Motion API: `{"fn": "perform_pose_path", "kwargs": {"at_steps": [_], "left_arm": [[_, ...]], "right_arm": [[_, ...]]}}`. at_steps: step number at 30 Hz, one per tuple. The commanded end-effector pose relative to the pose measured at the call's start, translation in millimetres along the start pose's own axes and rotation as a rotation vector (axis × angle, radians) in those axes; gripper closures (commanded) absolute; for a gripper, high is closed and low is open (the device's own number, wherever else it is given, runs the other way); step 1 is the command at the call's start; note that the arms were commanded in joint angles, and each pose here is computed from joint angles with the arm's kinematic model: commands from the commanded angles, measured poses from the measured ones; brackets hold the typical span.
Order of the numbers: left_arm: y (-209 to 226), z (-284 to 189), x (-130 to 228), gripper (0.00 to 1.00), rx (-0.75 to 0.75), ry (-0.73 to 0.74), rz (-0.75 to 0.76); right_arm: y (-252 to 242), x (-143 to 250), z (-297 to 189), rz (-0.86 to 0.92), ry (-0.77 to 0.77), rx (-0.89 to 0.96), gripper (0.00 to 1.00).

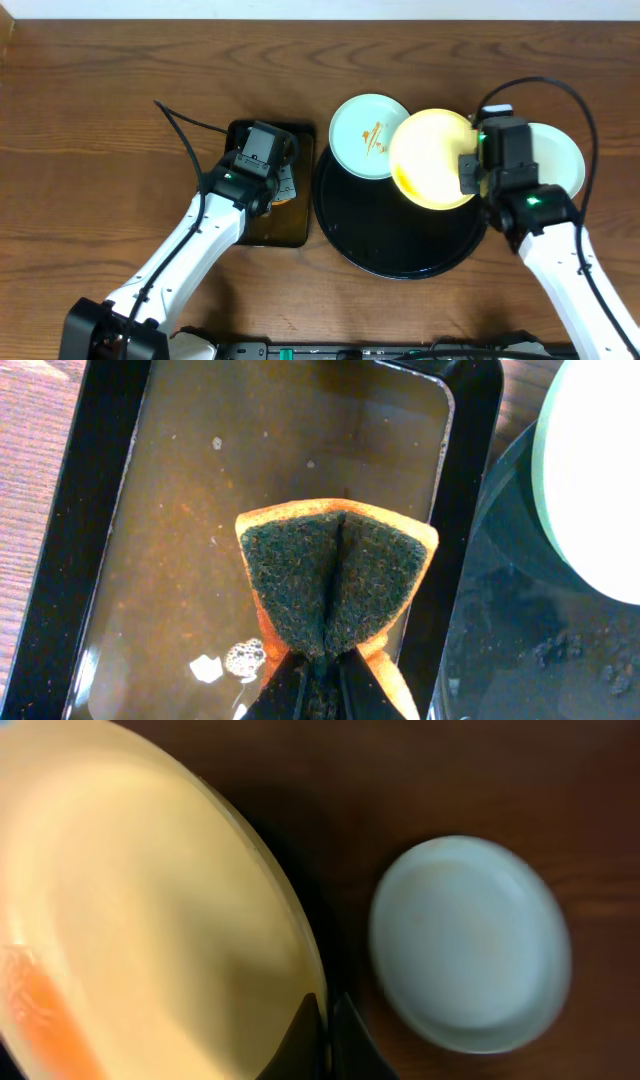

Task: Clean dirty plates on tray and stack at the side
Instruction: 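Slide the yellow plate right and lift it onto the green plate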

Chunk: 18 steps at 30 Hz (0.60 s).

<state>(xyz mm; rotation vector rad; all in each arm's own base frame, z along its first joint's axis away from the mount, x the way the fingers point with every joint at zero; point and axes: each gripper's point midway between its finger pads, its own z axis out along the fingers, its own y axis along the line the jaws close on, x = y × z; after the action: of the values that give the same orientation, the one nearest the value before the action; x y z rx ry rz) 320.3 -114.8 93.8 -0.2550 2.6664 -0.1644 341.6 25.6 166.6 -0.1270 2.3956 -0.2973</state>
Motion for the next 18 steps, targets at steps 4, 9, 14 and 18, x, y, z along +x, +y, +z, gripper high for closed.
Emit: {"fn": "perform_pose_path", "kwargs": {"at_steps": [4,9,14,18], "left_arm": [[4.4,3.4,1.4,0.92,-0.015,-0.003,0.008],[4.0,3.4,0.8,0.92,-0.013,-0.005,0.008],[3.9,3.4,0.7,0.92,-0.013,-0.006,0.007],[3.9,3.4,0.7,0.92,-0.013,-0.006,0.007]], "right_arm": [[-23.2,-24.6,-25.2,-0.182,-0.087,0.308,0.99],[-14.2,-41.7,-40.3,-0.226,-0.166,0.379,0.99],[-12.0,-47.3,-45.3,-0.222,-0.194,0.4,0.99],[-12.1,-49.9,-46.0,-0.23,-0.202,0.404,0.99]]}}
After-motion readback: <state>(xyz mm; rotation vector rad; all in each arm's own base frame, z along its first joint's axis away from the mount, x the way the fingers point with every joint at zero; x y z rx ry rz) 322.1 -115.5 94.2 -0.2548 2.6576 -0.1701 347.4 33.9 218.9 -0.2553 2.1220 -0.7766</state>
